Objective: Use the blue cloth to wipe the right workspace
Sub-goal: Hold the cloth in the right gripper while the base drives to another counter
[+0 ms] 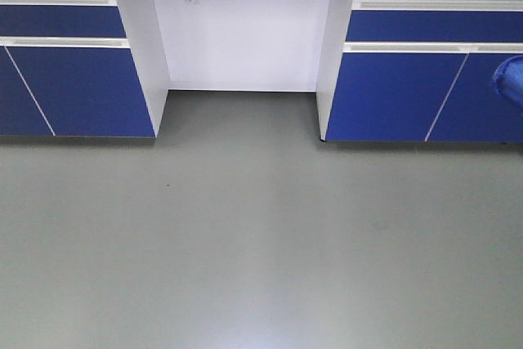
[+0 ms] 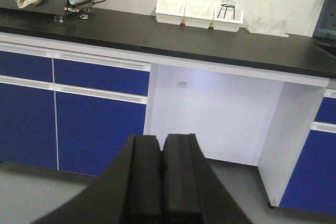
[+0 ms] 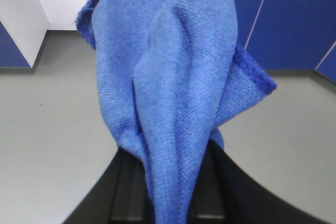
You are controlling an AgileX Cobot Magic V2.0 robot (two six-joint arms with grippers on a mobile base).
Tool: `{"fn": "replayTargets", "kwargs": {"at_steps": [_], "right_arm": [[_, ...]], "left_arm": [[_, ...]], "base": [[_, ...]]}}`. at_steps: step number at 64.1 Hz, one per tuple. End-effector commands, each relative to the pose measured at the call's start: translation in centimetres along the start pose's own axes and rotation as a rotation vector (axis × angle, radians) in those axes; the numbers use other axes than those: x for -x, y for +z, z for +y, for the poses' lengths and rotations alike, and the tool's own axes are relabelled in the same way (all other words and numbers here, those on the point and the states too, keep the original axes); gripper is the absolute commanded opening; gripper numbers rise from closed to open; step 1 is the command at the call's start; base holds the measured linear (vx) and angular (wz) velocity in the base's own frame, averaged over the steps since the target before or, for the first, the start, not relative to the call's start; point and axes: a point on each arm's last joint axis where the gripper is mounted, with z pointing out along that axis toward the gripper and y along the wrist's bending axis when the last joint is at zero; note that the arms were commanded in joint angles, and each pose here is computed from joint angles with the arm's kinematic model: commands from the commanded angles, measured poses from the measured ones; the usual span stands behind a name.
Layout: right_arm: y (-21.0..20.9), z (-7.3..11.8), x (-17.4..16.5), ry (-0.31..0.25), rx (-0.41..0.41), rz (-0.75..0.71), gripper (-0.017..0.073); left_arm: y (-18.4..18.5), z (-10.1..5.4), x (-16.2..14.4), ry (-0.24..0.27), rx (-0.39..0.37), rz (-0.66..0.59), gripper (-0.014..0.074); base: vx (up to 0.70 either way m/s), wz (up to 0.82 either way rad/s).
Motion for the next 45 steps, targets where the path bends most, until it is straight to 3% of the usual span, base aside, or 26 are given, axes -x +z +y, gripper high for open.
{"fn": "replayTargets", "kwargs": {"at_steps": [1, 26, 45], "right_arm": [[-0.65, 0.00, 1.38, -0.009, 0.004, -0.100, -0.0008], [-0.64, -0.01, 1.34, -0.009, 0.003, -0.095, -0.0008], [-0.64, -0.01, 1.34, -0.009, 0.003, -0.095, -0.0008]], "left_arm": [[0.04, -0.01, -0.24, -0.015, -0.012, -0.063, -0.0006], [0.04, -0.01, -0.24, -0.015, -0.012, -0.063, -0.0006], [0.04, -0.01, -0.24, -0.015, -0.012, -0.063, -0.0006]], "base": [[-0.17, -0.14], [-0.12, -0.29], [-0.06, -0.52]]}}
